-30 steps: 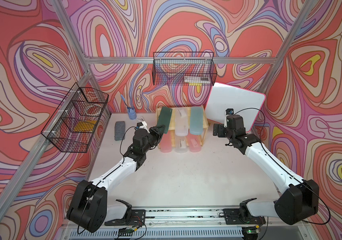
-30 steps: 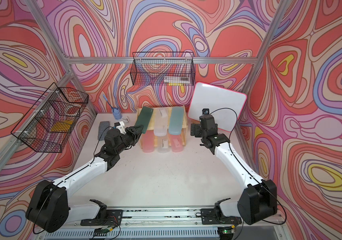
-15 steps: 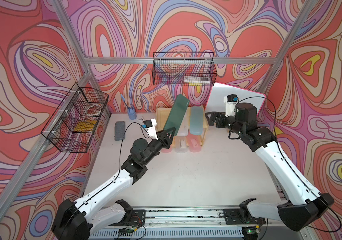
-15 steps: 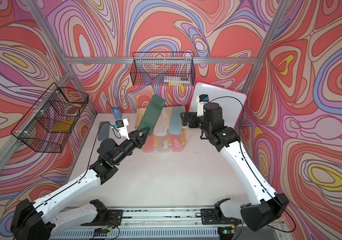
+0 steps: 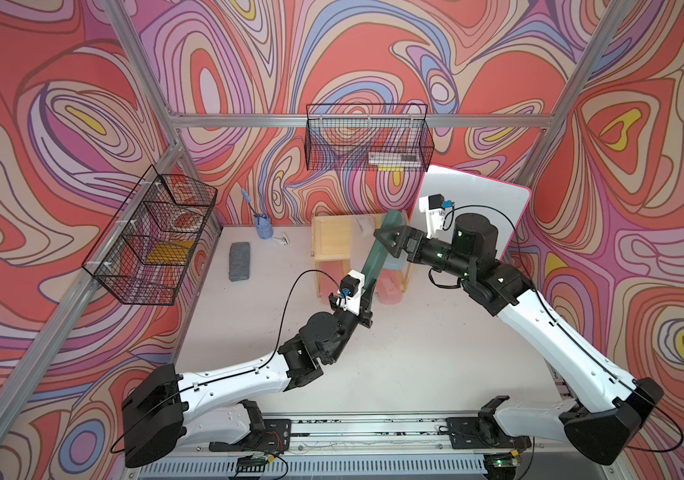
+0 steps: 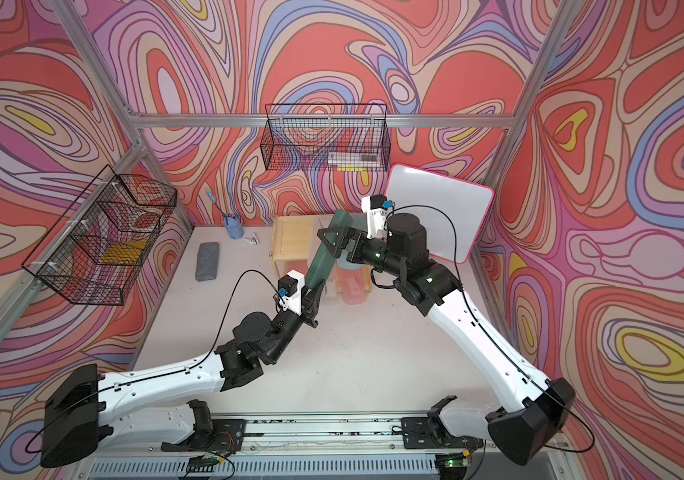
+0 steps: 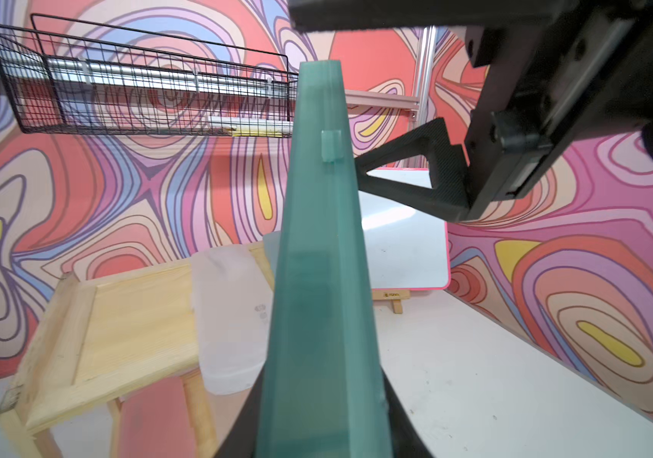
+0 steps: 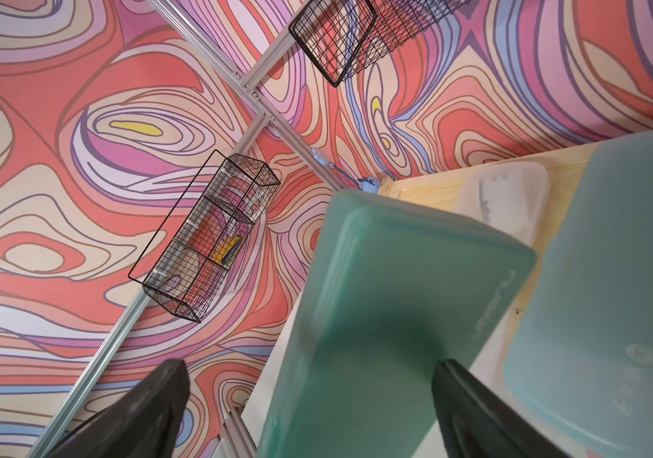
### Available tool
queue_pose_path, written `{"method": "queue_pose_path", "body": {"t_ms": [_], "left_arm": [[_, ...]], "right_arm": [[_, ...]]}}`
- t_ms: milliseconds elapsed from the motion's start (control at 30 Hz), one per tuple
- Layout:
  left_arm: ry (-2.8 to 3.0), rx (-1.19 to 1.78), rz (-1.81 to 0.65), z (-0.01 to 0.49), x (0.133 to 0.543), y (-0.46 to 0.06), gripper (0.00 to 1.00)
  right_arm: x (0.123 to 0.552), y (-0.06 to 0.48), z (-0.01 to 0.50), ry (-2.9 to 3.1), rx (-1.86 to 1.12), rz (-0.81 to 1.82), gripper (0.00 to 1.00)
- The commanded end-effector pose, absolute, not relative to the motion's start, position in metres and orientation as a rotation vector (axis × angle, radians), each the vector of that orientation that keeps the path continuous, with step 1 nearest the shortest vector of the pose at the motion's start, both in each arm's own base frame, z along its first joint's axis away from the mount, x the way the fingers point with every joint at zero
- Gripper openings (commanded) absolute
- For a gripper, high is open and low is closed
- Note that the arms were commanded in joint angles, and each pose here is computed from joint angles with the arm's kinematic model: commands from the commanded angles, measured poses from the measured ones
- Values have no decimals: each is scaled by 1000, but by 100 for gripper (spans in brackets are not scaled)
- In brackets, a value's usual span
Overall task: Remove the pencil cases from the shelf
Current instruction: Pick up the pencil case from the shelf.
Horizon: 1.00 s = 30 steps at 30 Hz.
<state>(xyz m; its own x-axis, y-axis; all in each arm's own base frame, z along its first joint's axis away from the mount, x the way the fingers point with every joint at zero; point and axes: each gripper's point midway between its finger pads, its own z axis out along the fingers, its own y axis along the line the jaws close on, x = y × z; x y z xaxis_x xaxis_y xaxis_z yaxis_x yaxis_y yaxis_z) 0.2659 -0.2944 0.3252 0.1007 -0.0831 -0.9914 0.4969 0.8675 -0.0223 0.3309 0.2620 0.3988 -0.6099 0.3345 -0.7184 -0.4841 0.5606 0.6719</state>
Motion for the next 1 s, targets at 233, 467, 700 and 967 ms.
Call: {"method": "queue_pose_path", "body": {"t_ms": [233, 467, 700, 967], "left_arm": [[1285, 270, -475, 372, 258, -285, 0], [1290, 259, -540, 368, 254, -286, 0], [1299, 237, -568, 365, 252, -281, 0], [1323, 212, -527, 359, 256, -275, 37]], "right_arm": [[334, 275, 369, 1922, -73, 1224, 98], [332, 292, 377, 1848, -166, 1327, 98], [329, 297, 380, 1810, -189, 1374, 82], [333, 280, 371, 1916, -154, 1194, 73]]}}
